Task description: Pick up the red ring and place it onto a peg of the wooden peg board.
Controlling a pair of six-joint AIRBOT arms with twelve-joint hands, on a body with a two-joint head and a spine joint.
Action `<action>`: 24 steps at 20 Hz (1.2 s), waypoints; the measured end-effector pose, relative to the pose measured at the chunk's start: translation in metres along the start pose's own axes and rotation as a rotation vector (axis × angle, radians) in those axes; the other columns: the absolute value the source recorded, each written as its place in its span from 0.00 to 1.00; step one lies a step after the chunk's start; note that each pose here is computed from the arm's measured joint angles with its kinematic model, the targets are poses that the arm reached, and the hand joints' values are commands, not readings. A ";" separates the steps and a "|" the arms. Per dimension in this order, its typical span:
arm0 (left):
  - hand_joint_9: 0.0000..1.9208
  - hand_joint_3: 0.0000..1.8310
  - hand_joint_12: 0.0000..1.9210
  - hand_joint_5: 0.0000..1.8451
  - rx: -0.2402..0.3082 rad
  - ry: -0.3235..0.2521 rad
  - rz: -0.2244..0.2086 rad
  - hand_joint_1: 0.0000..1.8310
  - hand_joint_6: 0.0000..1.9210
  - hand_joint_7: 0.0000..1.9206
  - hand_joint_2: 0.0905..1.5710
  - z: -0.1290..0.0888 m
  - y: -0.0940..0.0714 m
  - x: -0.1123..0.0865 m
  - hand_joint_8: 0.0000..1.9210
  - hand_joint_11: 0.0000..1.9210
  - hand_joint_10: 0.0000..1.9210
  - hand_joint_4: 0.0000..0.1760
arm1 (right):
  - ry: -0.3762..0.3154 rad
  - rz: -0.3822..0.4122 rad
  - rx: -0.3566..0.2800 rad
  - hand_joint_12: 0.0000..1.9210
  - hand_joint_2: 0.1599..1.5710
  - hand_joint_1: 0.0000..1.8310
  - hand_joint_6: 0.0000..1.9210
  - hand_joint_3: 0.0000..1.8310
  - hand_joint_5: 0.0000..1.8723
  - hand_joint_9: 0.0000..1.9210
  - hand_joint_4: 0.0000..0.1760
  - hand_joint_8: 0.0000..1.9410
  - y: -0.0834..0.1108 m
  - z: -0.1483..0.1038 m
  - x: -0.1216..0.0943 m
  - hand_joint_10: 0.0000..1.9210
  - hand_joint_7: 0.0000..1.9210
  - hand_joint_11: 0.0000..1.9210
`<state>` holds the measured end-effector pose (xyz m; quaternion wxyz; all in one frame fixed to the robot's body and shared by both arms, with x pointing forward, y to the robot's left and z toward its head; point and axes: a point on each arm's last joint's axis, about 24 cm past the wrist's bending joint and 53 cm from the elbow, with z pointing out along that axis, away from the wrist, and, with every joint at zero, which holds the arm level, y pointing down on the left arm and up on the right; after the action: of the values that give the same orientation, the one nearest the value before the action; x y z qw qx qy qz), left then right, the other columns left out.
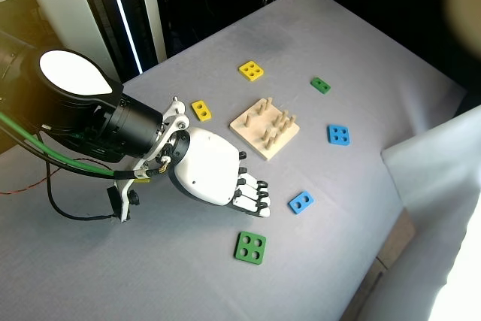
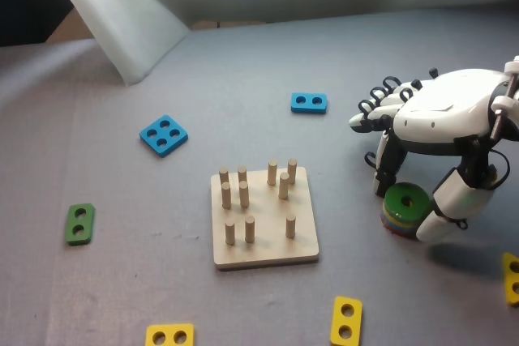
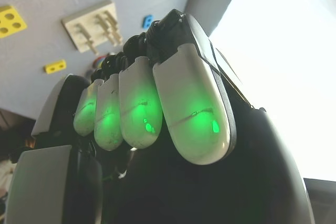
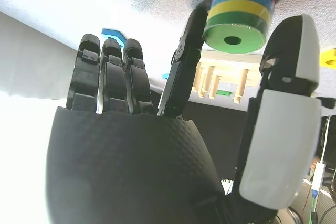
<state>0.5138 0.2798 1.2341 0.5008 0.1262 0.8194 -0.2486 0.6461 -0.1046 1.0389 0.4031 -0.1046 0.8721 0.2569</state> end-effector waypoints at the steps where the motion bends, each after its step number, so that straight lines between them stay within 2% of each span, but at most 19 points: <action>1: 0.91 0.00 1.00 0.85 0.000 0.000 -0.001 0.40 1.00 0.88 0.98 0.000 0.000 0.000 1.00 0.98 1.00 1.00 | 0.000 0.000 0.000 0.00 0.43 0.50 0.00 0.00 0.47 0.00 0.99 0.00 0.000 0.000 0.000 0.00 0.04 0.00; 4: 0.91 0.00 1.00 0.85 -0.001 0.000 -0.004 0.40 1.00 0.88 0.98 0.000 0.000 0.000 1.00 0.99 1.00 1.00 | 0.000 0.000 0.000 0.00 0.42 0.50 0.00 0.00 0.47 0.00 1.00 0.01 0.000 0.000 0.000 0.00 0.05 0.00; 5: 0.91 0.00 1.00 0.85 -0.001 0.000 -0.007 0.38 1.00 0.88 0.99 0.000 0.000 0.000 1.00 0.99 1.00 1.00 | 0.000 0.000 0.000 0.00 0.42 0.51 0.00 0.00 0.47 0.00 0.96 0.01 0.000 0.000 0.000 0.00 0.05 0.00; 7: 0.91 0.00 1.00 0.85 -0.001 0.000 -0.011 0.36 1.00 0.89 0.99 0.000 0.000 0.000 1.00 0.99 1.00 1.00 | 0.000 0.000 0.000 0.00 0.43 0.49 0.00 0.00 0.47 0.00 0.99 0.00 0.000 0.000 0.000 0.00 0.04 0.00; 9: 0.91 0.00 1.00 0.86 -0.001 0.000 -0.012 0.39 1.00 0.89 0.98 0.000 0.000 0.000 1.00 0.99 1.00 1.00 | 0.000 0.000 0.000 0.00 0.43 0.50 0.00 0.00 0.47 0.00 1.00 0.00 0.000 0.000 0.000 0.00 0.05 0.00; 12: 0.91 0.00 1.00 0.85 -0.001 0.000 -0.014 0.40 1.00 0.88 0.98 0.000 0.000 0.000 1.00 0.99 1.00 1.00 | 0.000 -0.001 0.000 0.00 0.43 0.49 0.00 0.00 0.48 0.00 0.92 0.00 0.000 0.000 0.000 0.00 0.04 0.00; 14: 0.90 0.00 1.00 0.84 -0.001 -0.001 -0.014 0.39 1.00 0.88 0.98 0.000 0.000 0.000 1.00 0.98 1.00 1.00 | 0.000 -0.001 0.000 0.00 0.47 0.48 0.01 0.01 0.51 0.00 0.99 0.00 0.000 0.000 0.000 0.00 0.04 0.00; 15: 0.90 0.00 1.00 0.85 -0.001 -0.001 -0.014 0.38 1.00 0.88 0.98 0.000 0.001 0.000 1.00 0.98 1.00 1.00 | 0.000 -0.002 0.000 0.00 0.57 0.57 0.22 0.01 0.63 0.00 1.00 0.00 0.000 0.000 0.000 0.00 0.07 0.00; 17: 0.91 0.00 1.00 0.85 -0.003 -0.001 -0.014 0.38 1.00 0.88 0.98 -0.001 0.001 -0.001 1.00 0.98 1.00 1.00 | 0.003 -0.002 0.002 0.00 0.57 0.61 0.18 0.00 0.72 0.05 1.00 0.00 -0.001 0.000 0.001 0.01 0.14 0.00; 22: 0.91 0.00 1.00 0.86 -0.008 -0.004 -0.013 0.37 1.00 0.89 0.99 -0.001 0.004 -0.002 1.00 0.99 1.00 1.00 | 0.003 0.001 0.002 0.00 0.57 0.61 0.16 0.00 0.73 0.04 1.00 0.00 -0.001 0.000 0.002 0.00 0.15 0.00; 24: 0.90 0.00 1.00 0.84 -0.008 -0.004 -0.013 0.41 1.00 0.87 0.97 -0.001 0.004 -0.002 1.00 0.98 1.00 1.00 | 0.003 0.001 0.002 0.00 0.57 0.61 0.16 0.00 0.73 0.04 1.00 0.01 -0.001 0.000 0.002 0.00 0.16 0.00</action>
<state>0.5154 0.2840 1.2353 0.5013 0.1184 0.8203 -0.2487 0.6454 -0.1054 1.0371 0.4015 -0.1041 0.8732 0.2559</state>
